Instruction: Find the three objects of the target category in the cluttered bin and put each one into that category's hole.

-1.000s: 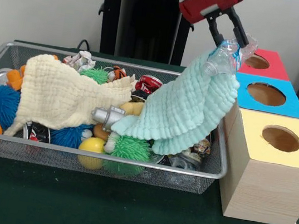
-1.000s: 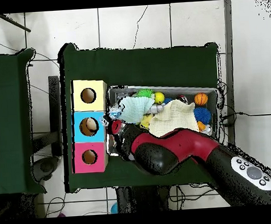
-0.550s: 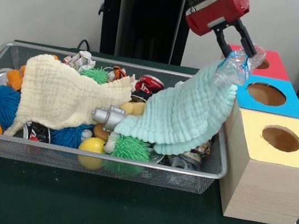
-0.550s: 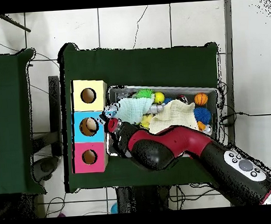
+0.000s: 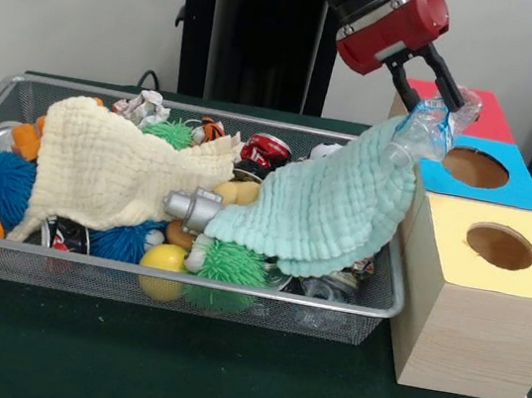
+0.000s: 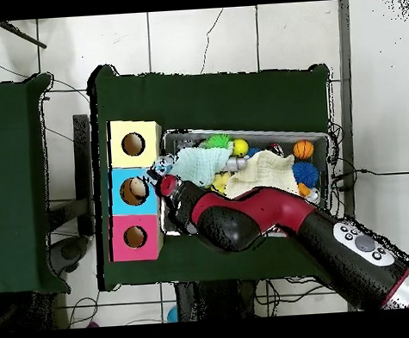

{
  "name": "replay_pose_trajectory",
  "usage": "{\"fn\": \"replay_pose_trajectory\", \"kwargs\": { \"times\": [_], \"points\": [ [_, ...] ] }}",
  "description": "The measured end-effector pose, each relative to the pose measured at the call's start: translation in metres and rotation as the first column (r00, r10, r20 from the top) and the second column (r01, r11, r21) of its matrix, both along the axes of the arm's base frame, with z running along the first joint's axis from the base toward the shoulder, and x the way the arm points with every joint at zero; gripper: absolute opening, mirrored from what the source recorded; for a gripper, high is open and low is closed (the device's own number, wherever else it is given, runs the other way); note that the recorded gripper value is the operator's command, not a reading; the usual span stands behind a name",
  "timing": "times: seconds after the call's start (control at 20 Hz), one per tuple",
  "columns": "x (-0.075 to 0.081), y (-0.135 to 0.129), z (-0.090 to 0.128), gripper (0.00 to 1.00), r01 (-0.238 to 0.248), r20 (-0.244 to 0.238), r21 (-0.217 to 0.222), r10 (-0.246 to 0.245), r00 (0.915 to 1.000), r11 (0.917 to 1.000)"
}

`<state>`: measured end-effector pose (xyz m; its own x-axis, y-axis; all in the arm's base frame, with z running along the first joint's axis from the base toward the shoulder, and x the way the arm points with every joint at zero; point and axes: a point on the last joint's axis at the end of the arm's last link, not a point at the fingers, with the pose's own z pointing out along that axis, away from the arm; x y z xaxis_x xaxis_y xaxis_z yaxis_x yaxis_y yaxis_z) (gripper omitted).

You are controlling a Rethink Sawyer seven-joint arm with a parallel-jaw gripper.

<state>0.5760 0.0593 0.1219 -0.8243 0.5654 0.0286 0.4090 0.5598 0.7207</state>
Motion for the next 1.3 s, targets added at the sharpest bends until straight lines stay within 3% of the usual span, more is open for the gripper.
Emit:
{"fn": "replay_pose_trajectory", "kwargs": {
  "times": [0.4,1.3],
  "points": [
    [-0.003,0.011,-0.005,0.00,-0.009,-0.012,0.027,0.010,0.9999,0.9996],
    [-0.006,0.047,-0.004,0.00,-0.069,-0.008,0.034,0.069,0.9976,0.9970]
  ]
}}
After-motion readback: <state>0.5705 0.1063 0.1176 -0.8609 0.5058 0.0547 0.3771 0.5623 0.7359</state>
